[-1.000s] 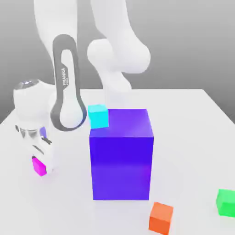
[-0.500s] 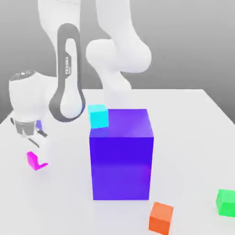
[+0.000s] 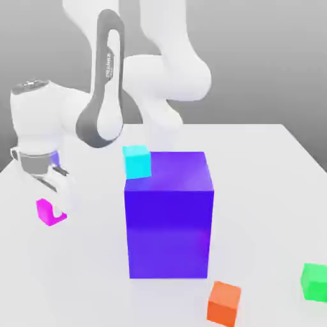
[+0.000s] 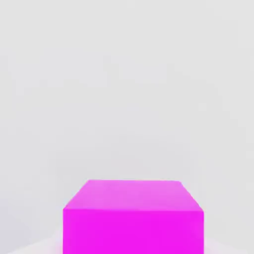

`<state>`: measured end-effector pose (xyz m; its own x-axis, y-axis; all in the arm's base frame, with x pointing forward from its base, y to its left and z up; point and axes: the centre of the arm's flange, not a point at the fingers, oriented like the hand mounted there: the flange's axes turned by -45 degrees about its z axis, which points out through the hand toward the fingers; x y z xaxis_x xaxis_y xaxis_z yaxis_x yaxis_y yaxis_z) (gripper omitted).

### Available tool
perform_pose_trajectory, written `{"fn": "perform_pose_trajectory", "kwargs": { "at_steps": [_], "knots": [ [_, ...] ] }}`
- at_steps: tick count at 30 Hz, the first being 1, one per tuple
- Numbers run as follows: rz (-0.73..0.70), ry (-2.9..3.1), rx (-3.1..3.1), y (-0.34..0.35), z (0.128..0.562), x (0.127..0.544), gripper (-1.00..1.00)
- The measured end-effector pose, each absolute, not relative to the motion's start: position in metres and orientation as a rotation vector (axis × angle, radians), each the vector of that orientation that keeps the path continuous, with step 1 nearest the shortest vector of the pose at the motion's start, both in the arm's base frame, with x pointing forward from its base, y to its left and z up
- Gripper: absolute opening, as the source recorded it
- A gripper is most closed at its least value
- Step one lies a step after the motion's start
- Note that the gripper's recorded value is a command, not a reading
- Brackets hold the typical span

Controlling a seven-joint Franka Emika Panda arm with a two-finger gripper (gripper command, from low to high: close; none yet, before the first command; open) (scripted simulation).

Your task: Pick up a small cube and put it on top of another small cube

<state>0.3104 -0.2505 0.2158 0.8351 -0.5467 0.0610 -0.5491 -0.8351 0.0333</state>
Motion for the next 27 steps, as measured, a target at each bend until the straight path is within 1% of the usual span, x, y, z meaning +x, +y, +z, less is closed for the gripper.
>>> {"fn": "perform_pose_trajectory", "kwargs": {
  "at_steps": [3, 6, 9, 12, 14, 17, 20, 22, 24, 26, 27],
  "knots": [
    [0.088, -0.499, 3.035, -0.205, 0.225, 0.368, -1.00],
    [0.089, -0.117, 3.065, -0.150, 0.232, 0.414, -1.00],
    [0.076, 0.297, 3.055, -0.079, 0.235, 0.449, -1.00],
    [0.059, 0.705, 2.996, -0.001, 0.237, 0.470, -1.00],
    [0.047, 0.949, 2.935, 0.049, 0.237, 0.475, -1.00],
    [0.032, 1.287, 2.818, 0.123, 0.238, 0.472, -1.00],
    [0.017, 1.611, 2.666, 0.197, 0.239, 0.456, -1.00],
    [0.007, 1.833, 2.534, 0.246, 0.241, 0.439, -1.00],
    [0.000, 2.030, 2.392, 0.290, 0.226, 0.422, -1.00],
    [-0.002, 2.092, 2.342, 0.304, 0.199, 0.415, -1.00],
    [-0.002, 2.103, 2.333, 0.306, 0.187, 0.414, 1.00]
  ]
}}
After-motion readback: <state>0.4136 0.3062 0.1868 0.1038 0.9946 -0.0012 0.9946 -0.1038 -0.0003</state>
